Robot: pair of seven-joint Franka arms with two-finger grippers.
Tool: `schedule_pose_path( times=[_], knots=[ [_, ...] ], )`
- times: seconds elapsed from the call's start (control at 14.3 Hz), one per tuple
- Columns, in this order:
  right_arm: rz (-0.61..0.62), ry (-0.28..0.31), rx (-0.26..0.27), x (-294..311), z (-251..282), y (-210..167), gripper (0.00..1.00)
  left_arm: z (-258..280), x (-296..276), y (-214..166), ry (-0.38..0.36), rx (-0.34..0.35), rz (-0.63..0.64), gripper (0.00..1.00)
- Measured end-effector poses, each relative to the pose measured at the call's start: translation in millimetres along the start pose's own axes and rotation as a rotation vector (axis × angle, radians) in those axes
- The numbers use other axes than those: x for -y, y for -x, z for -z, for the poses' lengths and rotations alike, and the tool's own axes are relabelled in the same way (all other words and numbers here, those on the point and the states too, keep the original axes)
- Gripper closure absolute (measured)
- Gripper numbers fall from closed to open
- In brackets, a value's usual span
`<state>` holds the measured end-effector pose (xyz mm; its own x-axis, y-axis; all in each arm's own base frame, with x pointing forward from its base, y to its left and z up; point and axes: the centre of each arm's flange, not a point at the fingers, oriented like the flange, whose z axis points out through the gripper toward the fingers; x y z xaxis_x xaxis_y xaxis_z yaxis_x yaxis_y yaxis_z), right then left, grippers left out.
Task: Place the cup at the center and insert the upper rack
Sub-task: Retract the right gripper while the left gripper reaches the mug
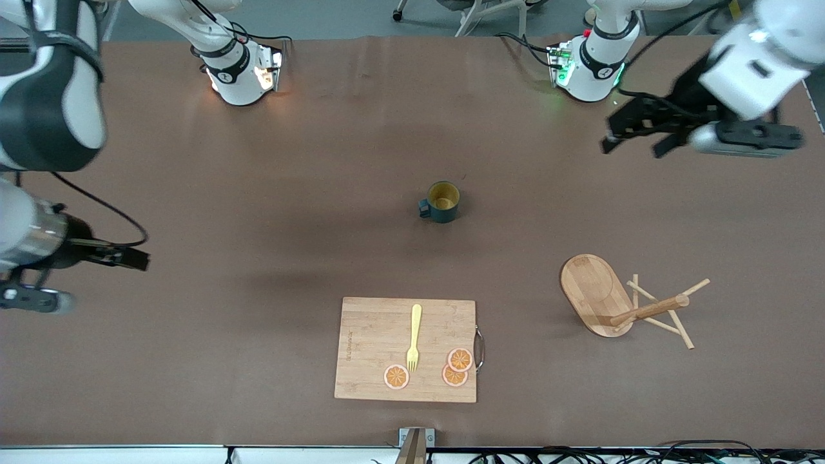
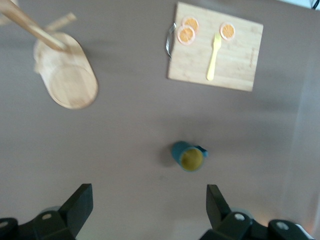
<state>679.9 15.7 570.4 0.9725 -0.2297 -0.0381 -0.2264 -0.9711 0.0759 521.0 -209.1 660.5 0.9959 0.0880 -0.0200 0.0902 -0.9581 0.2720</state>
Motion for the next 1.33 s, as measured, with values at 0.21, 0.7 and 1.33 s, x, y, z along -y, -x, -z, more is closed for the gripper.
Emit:
schedule_pose_path(
  times=[0.21, 0.7, 1.33],
  knots=[
    [0.015, -0.014, -0.041, -45, 25, 2, 0.00, -22, -48, 25, -0.007, 0.042, 0.073, 0.00],
    [0.127, -0.042, -0.102, -110, 56, 53, 0.00, -92, -153, 110, -0.073, 0.024, 0.213, 0.00],
    [0.172, -0.052, -0.137, -106, 29, 105, 0.00, -227, -224, 192, -0.152, -0.073, 0.362, 0.00]
  ],
)
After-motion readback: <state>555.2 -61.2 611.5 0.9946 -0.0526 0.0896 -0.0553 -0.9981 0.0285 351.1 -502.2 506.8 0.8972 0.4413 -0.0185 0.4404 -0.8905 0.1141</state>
